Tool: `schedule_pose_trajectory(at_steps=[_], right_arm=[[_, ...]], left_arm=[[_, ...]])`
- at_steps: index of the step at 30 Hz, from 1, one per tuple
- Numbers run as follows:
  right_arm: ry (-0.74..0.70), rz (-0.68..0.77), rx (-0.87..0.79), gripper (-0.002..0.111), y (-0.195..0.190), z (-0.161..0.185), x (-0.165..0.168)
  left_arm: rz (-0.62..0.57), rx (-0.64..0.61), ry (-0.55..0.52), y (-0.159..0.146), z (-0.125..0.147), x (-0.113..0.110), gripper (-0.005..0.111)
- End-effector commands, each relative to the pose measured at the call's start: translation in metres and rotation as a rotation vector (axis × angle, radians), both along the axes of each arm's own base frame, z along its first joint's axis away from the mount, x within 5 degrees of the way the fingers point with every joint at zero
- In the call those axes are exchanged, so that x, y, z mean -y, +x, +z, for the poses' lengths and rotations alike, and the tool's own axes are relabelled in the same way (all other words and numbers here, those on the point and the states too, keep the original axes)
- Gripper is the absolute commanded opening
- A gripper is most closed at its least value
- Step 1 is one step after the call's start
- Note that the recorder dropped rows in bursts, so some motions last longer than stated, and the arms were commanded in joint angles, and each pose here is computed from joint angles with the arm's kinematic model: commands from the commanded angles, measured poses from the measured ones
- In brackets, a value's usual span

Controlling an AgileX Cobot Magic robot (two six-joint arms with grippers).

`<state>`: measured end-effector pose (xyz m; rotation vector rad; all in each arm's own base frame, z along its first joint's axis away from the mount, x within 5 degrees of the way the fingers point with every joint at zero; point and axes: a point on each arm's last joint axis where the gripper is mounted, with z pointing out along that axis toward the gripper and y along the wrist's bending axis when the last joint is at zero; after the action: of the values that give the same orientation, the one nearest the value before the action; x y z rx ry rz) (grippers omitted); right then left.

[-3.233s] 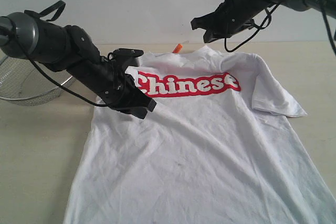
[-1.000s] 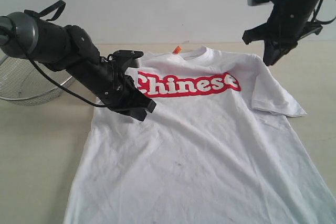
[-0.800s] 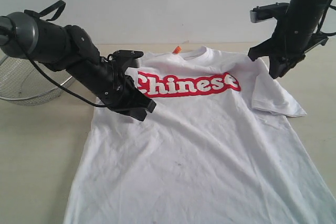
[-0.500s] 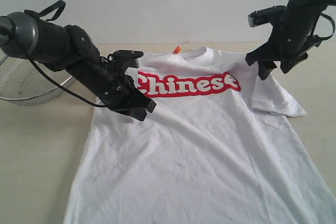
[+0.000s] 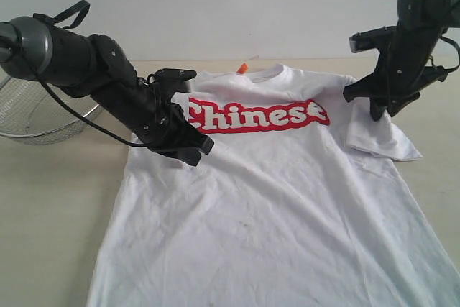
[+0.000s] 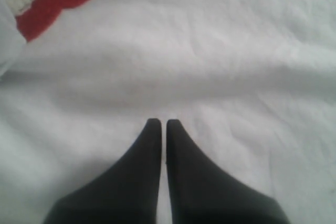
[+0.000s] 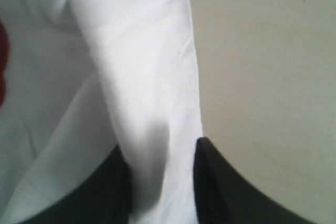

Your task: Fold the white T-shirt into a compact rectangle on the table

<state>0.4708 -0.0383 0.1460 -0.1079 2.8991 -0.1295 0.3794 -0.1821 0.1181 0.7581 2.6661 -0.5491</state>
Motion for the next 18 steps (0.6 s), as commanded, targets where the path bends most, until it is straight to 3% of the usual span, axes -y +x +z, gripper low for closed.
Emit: schedule_pose_trajectory(at_steps=[1,10,18], right_arm=[[0.015,-0.020,-0.040,0.000,-0.003,-0.006,0.009],[0.007,0.035,0.050,0.000,0.001,0.017,-0.009],[-0.041,0.187,0.206,0.000,0.002,0.064,-0.061]], left_arm=[[0.010,0.007,-0.003,0.002,0.002,0.000,0.004],[0.012,0.011,-0.003,0.003,0.002,0.000,0.004],[0.012,0.011,-0.003,0.003,0.002,0.000,0.004]])
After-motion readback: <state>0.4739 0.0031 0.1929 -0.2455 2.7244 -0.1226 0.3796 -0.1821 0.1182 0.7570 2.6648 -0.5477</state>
